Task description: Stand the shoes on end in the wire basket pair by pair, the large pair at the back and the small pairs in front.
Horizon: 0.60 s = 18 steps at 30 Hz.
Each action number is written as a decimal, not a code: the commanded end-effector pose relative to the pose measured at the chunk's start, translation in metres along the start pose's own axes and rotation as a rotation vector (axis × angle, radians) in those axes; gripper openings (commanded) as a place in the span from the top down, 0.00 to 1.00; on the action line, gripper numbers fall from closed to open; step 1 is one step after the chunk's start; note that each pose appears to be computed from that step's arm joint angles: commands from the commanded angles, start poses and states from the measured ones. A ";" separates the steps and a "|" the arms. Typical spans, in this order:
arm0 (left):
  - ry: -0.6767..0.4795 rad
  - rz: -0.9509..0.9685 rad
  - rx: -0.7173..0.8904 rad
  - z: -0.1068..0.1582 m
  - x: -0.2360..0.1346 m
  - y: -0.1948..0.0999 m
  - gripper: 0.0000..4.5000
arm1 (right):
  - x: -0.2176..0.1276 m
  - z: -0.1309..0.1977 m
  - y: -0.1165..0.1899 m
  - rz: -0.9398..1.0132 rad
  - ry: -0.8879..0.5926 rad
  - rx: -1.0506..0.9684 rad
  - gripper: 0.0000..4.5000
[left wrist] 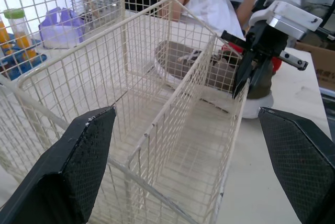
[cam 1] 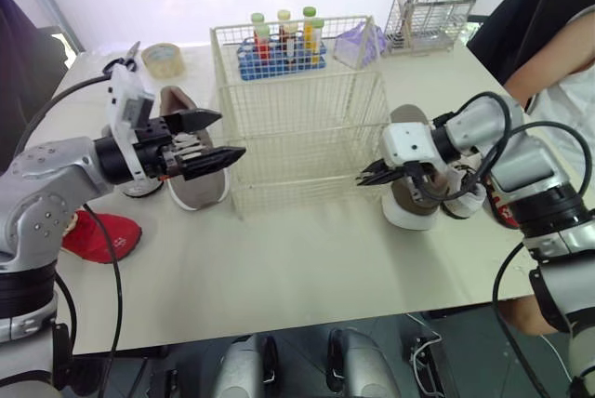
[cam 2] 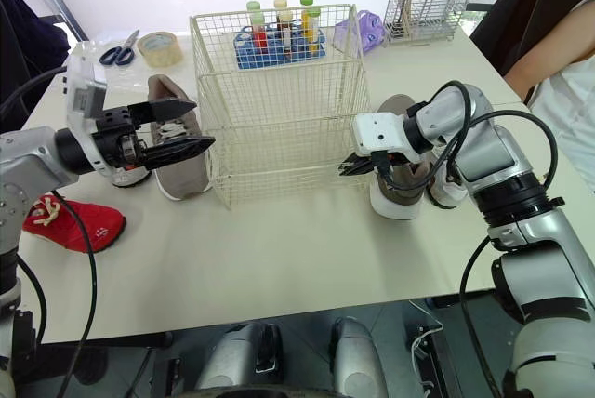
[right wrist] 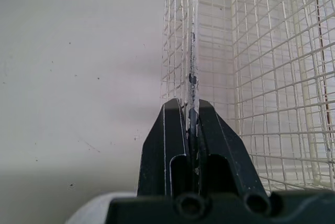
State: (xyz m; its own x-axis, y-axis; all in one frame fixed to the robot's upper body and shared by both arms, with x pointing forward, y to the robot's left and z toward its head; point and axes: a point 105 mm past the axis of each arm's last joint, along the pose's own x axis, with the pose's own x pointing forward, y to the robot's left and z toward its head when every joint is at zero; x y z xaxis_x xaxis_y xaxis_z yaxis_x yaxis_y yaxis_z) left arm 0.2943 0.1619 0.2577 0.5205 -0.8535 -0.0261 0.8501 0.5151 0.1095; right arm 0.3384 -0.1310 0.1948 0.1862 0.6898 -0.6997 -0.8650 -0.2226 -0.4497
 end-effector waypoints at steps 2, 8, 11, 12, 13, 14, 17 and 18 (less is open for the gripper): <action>-0.026 0.001 0.058 0.013 -0.001 -0.005 0.00 | -0.002 0.028 -0.010 0.002 -0.070 -0.102 0.98; -0.025 0.009 0.061 0.013 -0.003 -0.005 0.00 | 0.006 0.035 -0.014 0.002 -0.097 -0.106 0.98; -0.025 0.012 0.061 0.013 -0.003 -0.005 0.00 | 0.009 0.036 -0.015 -0.002 -0.099 -0.096 0.98; -0.025 0.014 0.061 0.013 -0.003 -0.005 0.00 | 0.009 0.034 -0.014 0.002 -0.088 -0.087 0.98; -0.024 0.014 0.061 0.013 -0.003 -0.005 0.00 | 0.010 0.033 -0.013 0.006 -0.080 -0.079 0.98; -0.025 0.014 0.061 0.013 -0.003 -0.005 0.00 | 0.010 0.032 -0.011 0.011 -0.075 -0.070 0.98; -0.025 0.017 0.061 0.013 -0.003 -0.005 0.00 | 0.010 0.029 -0.008 0.017 -0.061 -0.049 0.98; -0.024 0.017 0.061 0.013 -0.004 -0.005 0.00 | 0.009 0.029 -0.008 0.014 -0.059 -0.043 0.98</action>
State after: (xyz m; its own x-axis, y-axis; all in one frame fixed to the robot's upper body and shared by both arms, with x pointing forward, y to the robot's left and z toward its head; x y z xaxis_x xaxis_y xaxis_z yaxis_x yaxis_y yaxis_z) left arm 0.2927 0.1602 0.2583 0.5295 -0.8479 -0.0257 0.8435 0.5230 0.1226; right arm 0.3386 -0.1082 0.1946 0.1385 0.7133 -0.6871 -0.8756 -0.2360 -0.4215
